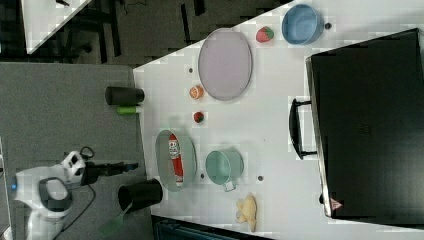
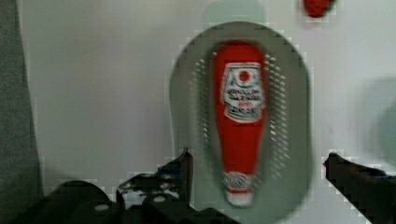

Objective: Pick ketchup from strainer and place it on the table

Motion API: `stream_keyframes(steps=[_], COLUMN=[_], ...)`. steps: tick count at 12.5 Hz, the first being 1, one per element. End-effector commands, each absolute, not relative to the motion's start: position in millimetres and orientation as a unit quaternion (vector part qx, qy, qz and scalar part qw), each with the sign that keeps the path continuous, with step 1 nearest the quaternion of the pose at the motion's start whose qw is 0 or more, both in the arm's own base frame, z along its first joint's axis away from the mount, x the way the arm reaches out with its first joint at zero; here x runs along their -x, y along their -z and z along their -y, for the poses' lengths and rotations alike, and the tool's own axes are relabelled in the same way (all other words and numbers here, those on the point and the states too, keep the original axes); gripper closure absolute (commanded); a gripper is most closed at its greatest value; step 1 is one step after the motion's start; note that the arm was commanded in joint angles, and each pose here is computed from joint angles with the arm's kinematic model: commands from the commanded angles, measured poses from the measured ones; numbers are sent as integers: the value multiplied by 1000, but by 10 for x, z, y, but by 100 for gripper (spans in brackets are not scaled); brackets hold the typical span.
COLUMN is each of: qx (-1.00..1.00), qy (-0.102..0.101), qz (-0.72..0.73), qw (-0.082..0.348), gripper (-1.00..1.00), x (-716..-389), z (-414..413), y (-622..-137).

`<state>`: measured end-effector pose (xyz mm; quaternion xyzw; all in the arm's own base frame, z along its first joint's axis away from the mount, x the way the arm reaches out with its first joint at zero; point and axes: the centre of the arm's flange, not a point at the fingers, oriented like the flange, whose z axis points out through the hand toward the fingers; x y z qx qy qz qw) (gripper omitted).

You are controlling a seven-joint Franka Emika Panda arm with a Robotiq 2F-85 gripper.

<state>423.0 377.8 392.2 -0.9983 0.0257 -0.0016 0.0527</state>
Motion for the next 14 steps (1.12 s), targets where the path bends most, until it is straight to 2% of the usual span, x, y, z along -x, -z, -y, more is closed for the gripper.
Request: stream_keyframes(steps=[1, 3, 5, 7, 11, 14], qx=[997, 996, 993, 994, 996, 996], qy=[4, 10, -5, -10, 1, -6], qz=[-48, -55, -88, -74, -39, -38], qw=[56, 71, 83, 85, 79, 76], gripper=[-100, -100, -100, -100, -100, -100], x=[-4292, -4255, -4226, -4214, -4364, -4442], z=[-3546, -3538, -3577, -3621, -3612, -3643], y=[-3279, -2940, -2650, -2405, -2104, -1896])
